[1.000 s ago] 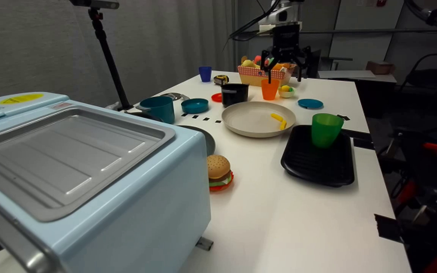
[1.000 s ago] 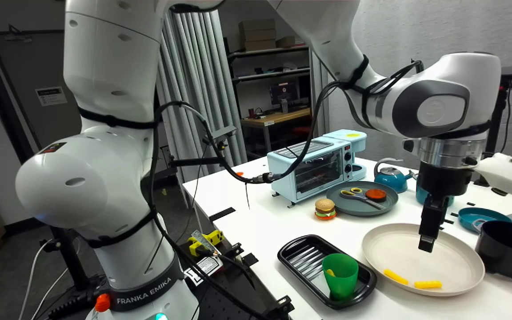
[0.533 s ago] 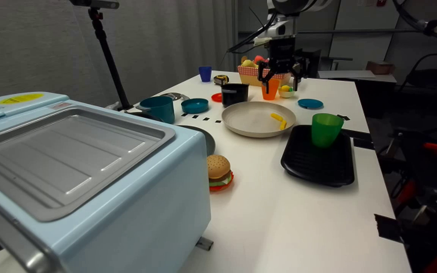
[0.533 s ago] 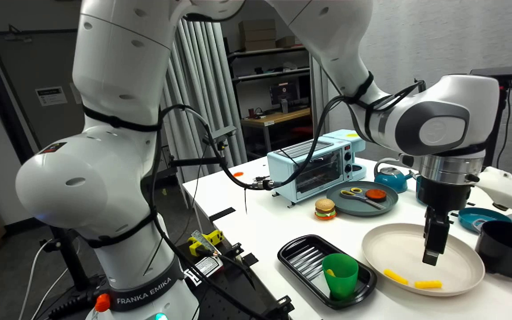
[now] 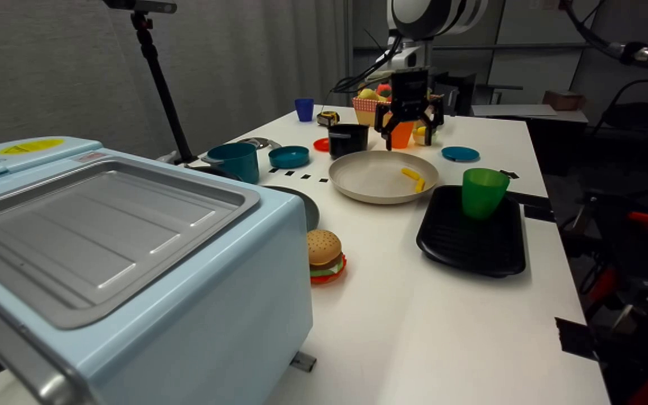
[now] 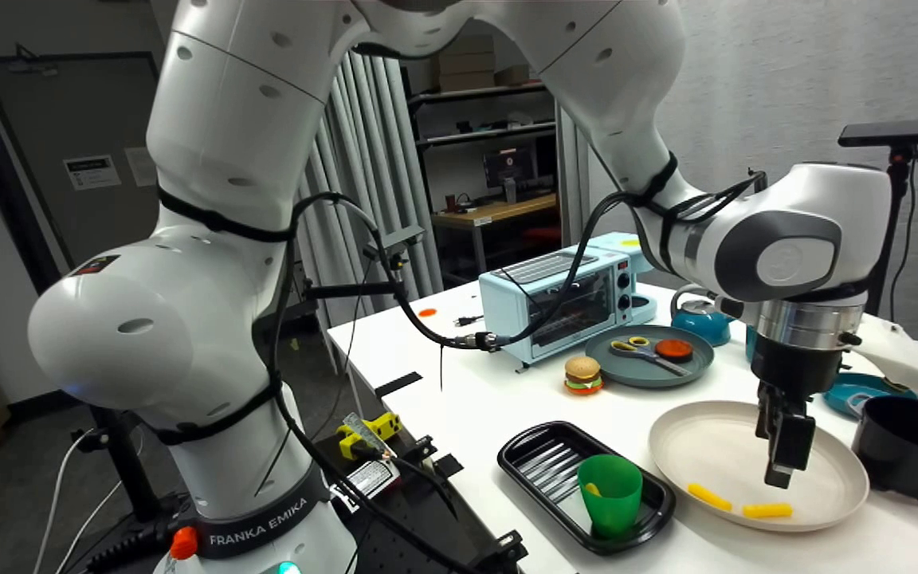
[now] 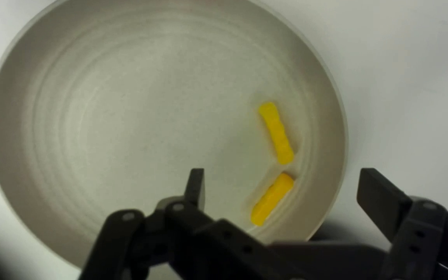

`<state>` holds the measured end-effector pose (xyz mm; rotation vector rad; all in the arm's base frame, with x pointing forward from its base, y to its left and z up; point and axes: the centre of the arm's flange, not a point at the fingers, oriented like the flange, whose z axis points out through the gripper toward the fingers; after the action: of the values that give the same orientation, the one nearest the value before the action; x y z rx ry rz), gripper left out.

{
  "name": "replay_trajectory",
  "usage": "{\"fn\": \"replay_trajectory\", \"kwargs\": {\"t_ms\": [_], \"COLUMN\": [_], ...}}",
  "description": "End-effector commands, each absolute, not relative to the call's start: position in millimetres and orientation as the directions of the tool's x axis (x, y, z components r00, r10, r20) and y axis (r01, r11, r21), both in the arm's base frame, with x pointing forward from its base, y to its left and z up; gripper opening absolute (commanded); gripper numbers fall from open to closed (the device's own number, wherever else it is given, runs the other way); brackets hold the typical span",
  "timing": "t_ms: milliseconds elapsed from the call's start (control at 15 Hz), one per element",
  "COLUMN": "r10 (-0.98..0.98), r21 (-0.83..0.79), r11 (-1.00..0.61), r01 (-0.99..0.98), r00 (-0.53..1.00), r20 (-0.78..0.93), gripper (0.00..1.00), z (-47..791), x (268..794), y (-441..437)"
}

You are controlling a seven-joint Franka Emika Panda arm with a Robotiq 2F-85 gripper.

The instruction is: Take the objects on the plate and put them in the cup

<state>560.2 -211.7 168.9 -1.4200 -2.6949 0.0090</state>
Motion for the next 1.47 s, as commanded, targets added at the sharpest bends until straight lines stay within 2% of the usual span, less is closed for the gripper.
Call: {"fn": "replay_trajectory", "kwargs": {"t_ms": [0, 1400], "r10": [0.790, 0.716], "r21": [-0.027, 0.034], "r11": [0.612, 0.693], "r01": [0.790, 0.720], "r00": [-0.610, -0.692], "r20": [0.070, 0.092], "gripper": [1.00, 1.00], "z": [154, 111], "x": [567, 565], "y": [-217, -208]}}
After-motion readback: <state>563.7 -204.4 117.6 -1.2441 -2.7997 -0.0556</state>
